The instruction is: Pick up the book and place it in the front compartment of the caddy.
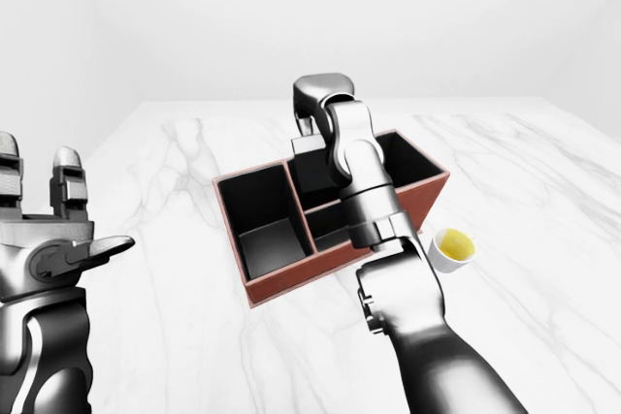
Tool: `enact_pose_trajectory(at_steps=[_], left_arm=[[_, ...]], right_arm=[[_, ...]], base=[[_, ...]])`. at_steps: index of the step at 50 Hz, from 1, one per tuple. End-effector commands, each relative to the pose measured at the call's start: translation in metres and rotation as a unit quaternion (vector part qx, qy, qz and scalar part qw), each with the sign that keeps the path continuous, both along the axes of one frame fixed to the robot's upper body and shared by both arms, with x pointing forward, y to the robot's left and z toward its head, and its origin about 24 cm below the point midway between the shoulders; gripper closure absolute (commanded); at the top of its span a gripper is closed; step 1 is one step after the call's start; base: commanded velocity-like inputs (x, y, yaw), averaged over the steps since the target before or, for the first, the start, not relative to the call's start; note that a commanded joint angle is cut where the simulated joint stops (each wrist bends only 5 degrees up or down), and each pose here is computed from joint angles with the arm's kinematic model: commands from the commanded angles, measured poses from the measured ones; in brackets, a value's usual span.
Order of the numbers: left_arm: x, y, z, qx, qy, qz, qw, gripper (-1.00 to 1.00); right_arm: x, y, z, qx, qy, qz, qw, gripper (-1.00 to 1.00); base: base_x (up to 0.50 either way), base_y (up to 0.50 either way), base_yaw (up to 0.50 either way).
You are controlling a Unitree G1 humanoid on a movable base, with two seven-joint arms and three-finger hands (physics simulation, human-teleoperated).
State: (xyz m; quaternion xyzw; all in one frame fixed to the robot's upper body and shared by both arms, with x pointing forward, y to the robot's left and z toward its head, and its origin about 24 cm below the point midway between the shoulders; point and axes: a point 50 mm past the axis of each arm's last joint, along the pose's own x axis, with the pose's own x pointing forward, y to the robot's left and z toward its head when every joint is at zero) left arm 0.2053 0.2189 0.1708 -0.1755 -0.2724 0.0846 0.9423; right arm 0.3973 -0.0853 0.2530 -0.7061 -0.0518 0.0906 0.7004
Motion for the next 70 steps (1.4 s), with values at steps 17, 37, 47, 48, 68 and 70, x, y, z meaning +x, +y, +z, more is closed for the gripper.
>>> enact_pose_trajectory(at_steps=[17,37,47,48,68,70], left_arm=[[-0.002,-0.001,0.001,0.001,-0.003,-0.001,1.000,-1.00],[-0.002,-0.001,0.000,0.001,-0.001,-0.002,1.000,-1.00],[0.000,0.001,0.000,-0.002,-0.002,-0.001,1.000,-1.00],[0.000,0.001,0.000,-0.002,-0.002,-0.001,1.000,-1.00],[-0.003,0.001,0.003,-0.003,-0.008,0.000,1.000,-1.00],[-0.003,0.001,0.002,-0.002,-0.007,0.000,1.000,-1.00]], right_arm=[[0.014,-0.017,-0.007,0.051,-0.065,-0.022,0.996,1.00],[0.027,-0.029,-0.042,0.066,-0.061,-0.056,0.994,1.00],[0.028,-0.025,-0.041,0.053,-0.084,-0.055,0.993,1.00],[0.028,-0.025,-0.041,0.053,-0.085,-0.056,0.993,1.00],[0.030,-0.012,-0.037,0.057,-0.104,-0.030,0.992,1.00],[0.030,-0.011,-0.037,0.056,-0.104,-0.028,0.993,1.00]], base=[[0.00,0.00,0.00],[0.00,0.00,0.00],[0.00,0.00,0.00],[0.00,0.00,0.00],[0.00,0.00,0.00],[0.00,0.00,0.00]])
